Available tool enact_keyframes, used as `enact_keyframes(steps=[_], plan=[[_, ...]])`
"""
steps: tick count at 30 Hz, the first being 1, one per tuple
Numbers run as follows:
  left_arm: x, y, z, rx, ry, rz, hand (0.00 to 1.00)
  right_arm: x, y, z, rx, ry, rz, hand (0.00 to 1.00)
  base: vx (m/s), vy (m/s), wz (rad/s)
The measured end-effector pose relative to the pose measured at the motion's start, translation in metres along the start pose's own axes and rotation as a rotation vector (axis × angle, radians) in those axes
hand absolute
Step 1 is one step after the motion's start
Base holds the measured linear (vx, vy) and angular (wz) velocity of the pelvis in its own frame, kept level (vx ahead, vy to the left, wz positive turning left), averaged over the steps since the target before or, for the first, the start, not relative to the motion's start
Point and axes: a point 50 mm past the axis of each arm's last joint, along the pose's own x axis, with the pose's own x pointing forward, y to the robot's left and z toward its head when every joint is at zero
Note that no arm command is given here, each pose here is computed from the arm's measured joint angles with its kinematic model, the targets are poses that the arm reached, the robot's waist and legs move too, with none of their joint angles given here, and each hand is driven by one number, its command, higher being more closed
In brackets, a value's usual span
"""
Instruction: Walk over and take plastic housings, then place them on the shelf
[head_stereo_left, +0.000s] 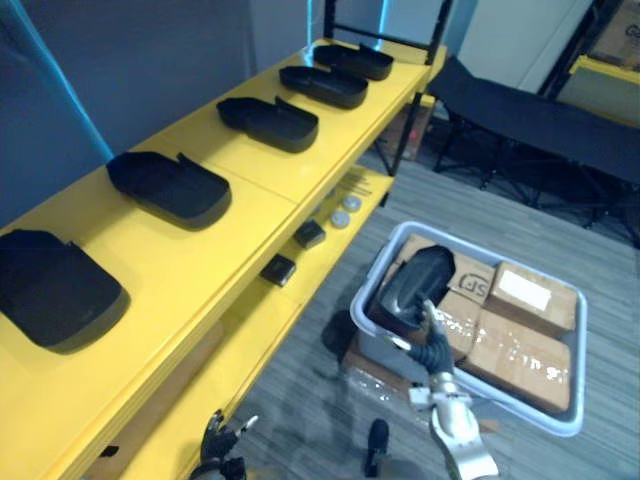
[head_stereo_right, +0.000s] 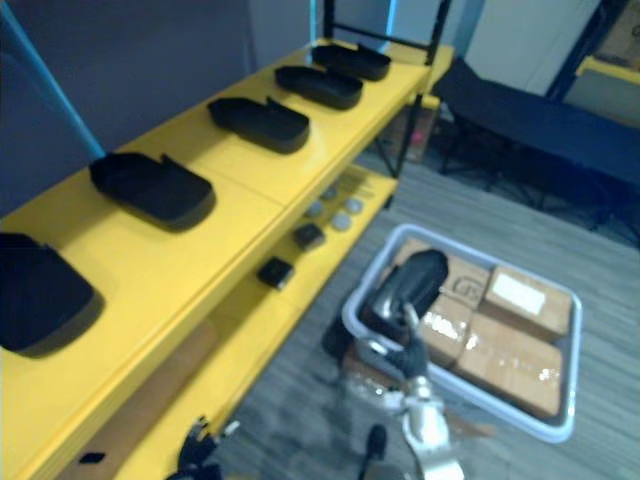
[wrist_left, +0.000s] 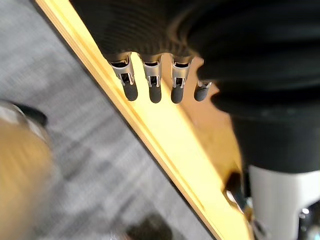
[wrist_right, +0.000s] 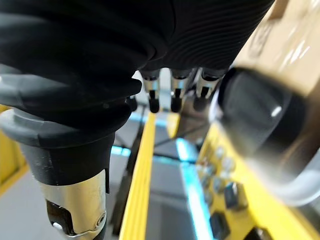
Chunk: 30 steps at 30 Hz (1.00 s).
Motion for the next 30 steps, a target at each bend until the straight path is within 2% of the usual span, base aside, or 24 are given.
enact_keyframes(steps=[3, 7, 13, 18, 24, 27, 30], plan=[[-0.010, 0.015, -0.023, 0.030, 0.081, 0.042, 0.00, 0.001, -0.004, -0.002, 0.001, 0.026, -0.052, 0.00, 0.04, 0.029, 0.08], [-0.016, 0.021, -0.033, 0.014, 0.107, 0.064, 0.00, 0.005, -0.004, -0.004, 0.003, 0.052, -0.074, 0.00, 0.01, 0.005, 0.01], [-0.012, 0.017, -0.018, 0.000, 0.003, 0.045, 0.00, 0.007, -0.008, -0.004, -0.009, 0.051, -0.093, 0.00, -0.04, -0.001, -0.10], [-0.005, 0.001, 0.003, 0.004, -0.093, -0.014, 0.00, 0.008, -0.026, -0.005, -0.029, 0.053, -0.154, 0.00, -0.04, 0.005, -0.14], [-0.002, -0.008, 0.018, 0.033, -0.138, -0.062, 0.00, -0.013, -0.044, -0.019, -0.010, 0.111, -0.196, 0.00, 0.00, 0.065, 0.00], [0.000, -0.009, 0.021, 0.020, -0.128, -0.045, 0.00, -0.020, -0.034, -0.021, 0.015, 0.122, -0.158, 0.00, -0.03, 0.058, 0.24], [0.000, 0.003, 0.017, 0.034, -0.098, -0.013, 0.00, -0.010, -0.018, -0.014, 0.008, 0.081, -0.122, 0.00, -0.03, -0.004, 0.32]])
